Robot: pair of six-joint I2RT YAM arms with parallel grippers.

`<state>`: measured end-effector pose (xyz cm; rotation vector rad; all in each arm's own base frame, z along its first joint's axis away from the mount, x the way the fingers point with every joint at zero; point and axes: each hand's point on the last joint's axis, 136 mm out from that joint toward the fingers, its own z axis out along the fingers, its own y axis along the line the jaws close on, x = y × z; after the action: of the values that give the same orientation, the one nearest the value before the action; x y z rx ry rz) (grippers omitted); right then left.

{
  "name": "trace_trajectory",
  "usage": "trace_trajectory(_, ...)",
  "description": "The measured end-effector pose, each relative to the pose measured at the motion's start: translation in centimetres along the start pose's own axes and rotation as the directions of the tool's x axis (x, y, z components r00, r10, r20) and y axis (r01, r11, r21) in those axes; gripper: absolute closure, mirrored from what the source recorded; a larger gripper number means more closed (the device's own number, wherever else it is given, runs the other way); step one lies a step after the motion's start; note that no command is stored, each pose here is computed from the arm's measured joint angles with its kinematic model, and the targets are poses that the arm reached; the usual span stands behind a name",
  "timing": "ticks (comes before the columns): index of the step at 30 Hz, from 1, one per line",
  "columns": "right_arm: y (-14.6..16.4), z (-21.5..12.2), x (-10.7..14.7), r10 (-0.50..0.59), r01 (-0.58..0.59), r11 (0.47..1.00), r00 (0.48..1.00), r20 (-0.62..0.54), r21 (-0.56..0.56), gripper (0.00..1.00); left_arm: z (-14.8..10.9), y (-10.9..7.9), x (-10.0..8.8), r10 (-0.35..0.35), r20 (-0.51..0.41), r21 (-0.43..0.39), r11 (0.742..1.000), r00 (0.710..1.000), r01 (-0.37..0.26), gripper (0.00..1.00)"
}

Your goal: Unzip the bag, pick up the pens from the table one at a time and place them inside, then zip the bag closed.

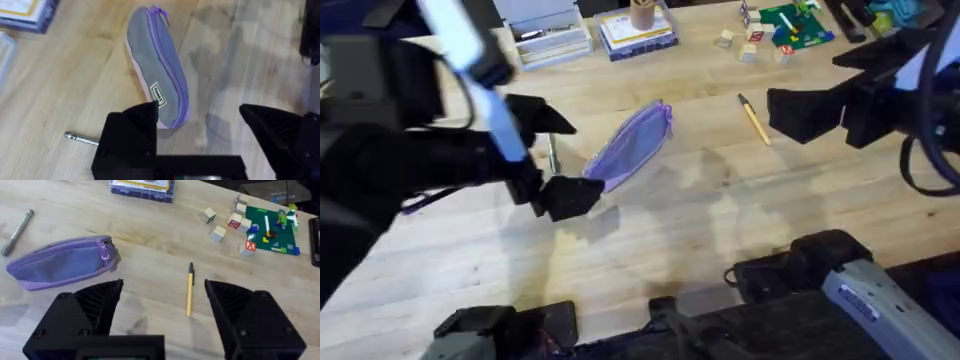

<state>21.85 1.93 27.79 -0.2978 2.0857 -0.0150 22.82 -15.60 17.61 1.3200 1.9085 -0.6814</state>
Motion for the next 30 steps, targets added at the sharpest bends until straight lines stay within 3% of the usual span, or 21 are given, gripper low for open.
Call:
trace_trajectory(6,0.0,0.0,0.0,-0.024,0.024,1.0,1.0,0.0,0.0,0.004,3.2,0.8,1.3,0.017,-0.07,0.046,0.999,0.997,-0.014,0.006)
trace_trajectory(16,0.0,0.0,0.0,-0.029,0.029,1.0,1.0,0.0,0.0,0.003,7.5,1.8,3.8,-0.008,-0.139,0.118,0.993,0.99,0.024,0.005)
trace_trajectory(30,0.0,0.0,0.0,-0.029,0.029,1.0,1.0,0.0,0.0,0.003,7.9,2.0,3.9,-0.004,-0.136,0.117,0.993,0.991,0.02,0.006)
